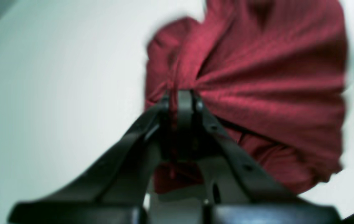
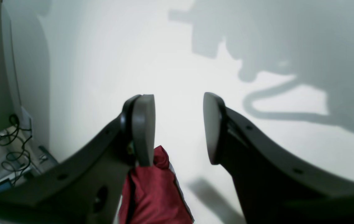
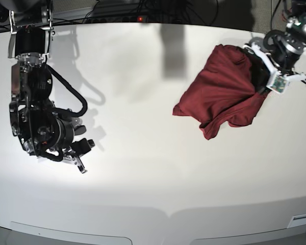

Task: Fold the T-shirt properly
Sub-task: 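Drag the folded shirt with the left gripper away from the right arm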

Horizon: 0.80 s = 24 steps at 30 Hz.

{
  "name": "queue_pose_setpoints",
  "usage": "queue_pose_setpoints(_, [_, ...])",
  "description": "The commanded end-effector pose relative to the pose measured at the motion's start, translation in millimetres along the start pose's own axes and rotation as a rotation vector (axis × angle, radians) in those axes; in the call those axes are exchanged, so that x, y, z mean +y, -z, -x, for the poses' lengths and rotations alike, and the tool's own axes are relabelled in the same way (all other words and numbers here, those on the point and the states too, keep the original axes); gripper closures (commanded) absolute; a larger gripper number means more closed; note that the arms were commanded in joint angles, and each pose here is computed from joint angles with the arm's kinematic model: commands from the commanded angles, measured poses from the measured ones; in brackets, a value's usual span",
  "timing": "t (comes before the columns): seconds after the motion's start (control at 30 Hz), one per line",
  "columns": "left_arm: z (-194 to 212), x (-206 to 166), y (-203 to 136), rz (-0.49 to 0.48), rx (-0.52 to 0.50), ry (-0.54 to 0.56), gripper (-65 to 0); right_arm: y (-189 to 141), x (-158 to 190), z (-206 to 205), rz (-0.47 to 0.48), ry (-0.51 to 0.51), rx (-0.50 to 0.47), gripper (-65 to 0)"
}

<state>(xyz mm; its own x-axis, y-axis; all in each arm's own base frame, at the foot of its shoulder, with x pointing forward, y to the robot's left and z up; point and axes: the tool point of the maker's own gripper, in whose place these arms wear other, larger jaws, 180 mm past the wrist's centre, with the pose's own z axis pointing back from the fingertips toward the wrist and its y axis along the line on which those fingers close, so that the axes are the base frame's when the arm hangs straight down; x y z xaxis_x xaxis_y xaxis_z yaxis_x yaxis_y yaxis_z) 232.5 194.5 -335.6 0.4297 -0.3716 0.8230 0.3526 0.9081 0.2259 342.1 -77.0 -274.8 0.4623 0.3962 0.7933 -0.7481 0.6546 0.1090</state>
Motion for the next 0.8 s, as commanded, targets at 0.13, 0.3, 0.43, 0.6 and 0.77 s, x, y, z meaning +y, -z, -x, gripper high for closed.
queue_pose_setpoints(0.13, [0, 34, -25, -0.096, -0.009, -0.025, 0.0, -6, -5, -13, 0.014, -0.029, -0.027, -24.9])
queue_pose_setpoints(0.3, [23, 52, -37, -0.207, 0.075, -0.067, 0.0, -6, -4, -13, 0.013, -0.029, -0.027, -24.9])
queue_pose_setpoints(0.43, [33, 74, -43, -0.337, 0.119, -0.123, 0.0, -6, -4, -13, 0.013, -0.029, -0.027, -24.9])
queue_pose_setpoints(0.6, [46, 75, -41, -0.341, 0.143, -0.150, 0.0, -6, 3, -17, -0.028, -0.016, -0.046, -24.9])
queue_pose_setpoints(0.77, [47, 84, -28, -0.352, 0.097, -0.197, -6.1, -7, 6, -17, -0.044, -0.011, -0.049, -24.9])
